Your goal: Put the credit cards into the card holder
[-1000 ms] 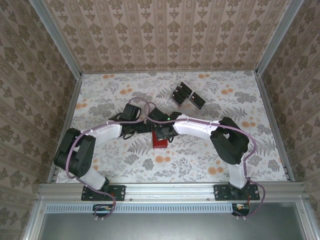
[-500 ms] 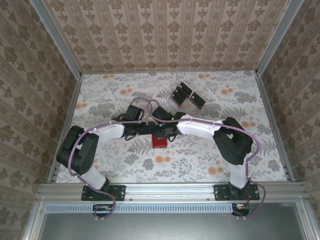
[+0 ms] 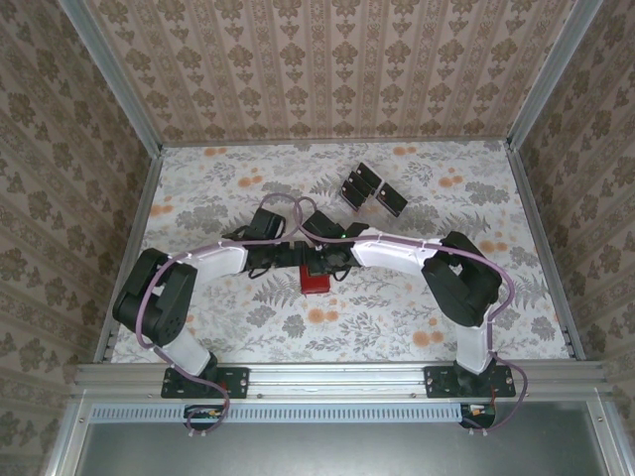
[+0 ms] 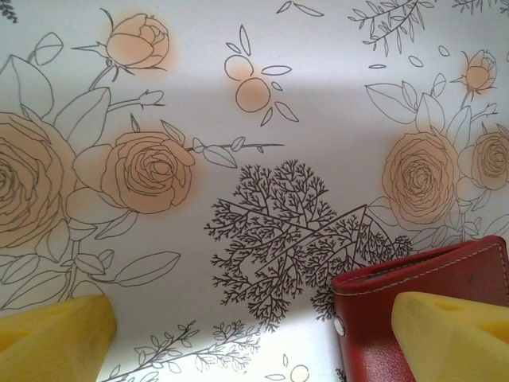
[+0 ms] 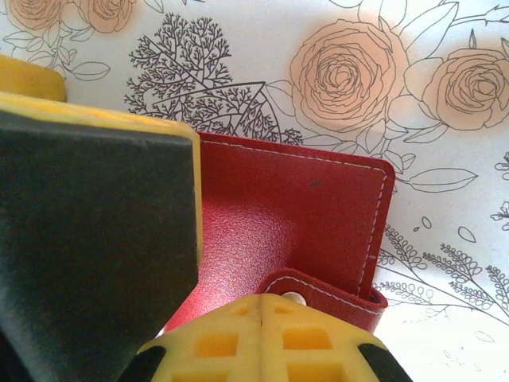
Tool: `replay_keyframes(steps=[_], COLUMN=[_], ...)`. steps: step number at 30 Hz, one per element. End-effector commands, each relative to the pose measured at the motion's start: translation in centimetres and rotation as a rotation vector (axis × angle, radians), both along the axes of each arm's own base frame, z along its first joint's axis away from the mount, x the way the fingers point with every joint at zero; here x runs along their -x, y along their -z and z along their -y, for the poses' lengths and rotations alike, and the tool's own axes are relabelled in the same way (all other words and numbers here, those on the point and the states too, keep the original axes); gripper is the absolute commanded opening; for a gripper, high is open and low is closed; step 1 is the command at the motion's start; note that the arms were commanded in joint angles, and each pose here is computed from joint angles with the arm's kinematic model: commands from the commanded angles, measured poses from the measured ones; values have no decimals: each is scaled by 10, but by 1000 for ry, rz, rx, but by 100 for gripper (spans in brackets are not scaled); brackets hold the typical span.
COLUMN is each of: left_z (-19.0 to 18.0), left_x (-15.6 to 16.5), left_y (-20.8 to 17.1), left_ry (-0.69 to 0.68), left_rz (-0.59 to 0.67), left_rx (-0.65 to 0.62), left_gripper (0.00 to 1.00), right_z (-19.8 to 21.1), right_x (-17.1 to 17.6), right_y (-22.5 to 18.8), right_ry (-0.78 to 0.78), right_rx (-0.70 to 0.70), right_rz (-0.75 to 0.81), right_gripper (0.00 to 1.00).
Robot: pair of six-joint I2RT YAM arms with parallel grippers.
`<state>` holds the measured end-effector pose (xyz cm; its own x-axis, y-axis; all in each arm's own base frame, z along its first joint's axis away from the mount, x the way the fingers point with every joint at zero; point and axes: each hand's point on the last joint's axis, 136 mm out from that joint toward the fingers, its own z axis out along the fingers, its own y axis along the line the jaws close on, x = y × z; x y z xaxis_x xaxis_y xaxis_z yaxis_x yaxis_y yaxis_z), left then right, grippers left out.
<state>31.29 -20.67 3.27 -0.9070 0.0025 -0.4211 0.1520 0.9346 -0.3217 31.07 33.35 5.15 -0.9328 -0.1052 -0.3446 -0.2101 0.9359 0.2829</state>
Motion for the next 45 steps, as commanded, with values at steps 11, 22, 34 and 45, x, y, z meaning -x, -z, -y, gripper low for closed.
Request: replay_keyframes(steps=[11,22,34,45], left_z=[0,1,0,1], left_x=[3,4,5,7], left_y=[16,16,19,23], left_ry=[-5,-5,-3,-4], left_rz=[-30,-29,-35,-40], left_rx=[-13,-14,-19,-14], left_gripper=[99,100,100,99], right_z=[3,10,37,65], right_x=[10,18,24,39], right_y=[22,39,66,102], right_ry=[15,30,121,198], right_rx=[-17,1,10,58], right_rz=[-62,-102,-174,-279], right_gripper=[0,0,0,0])
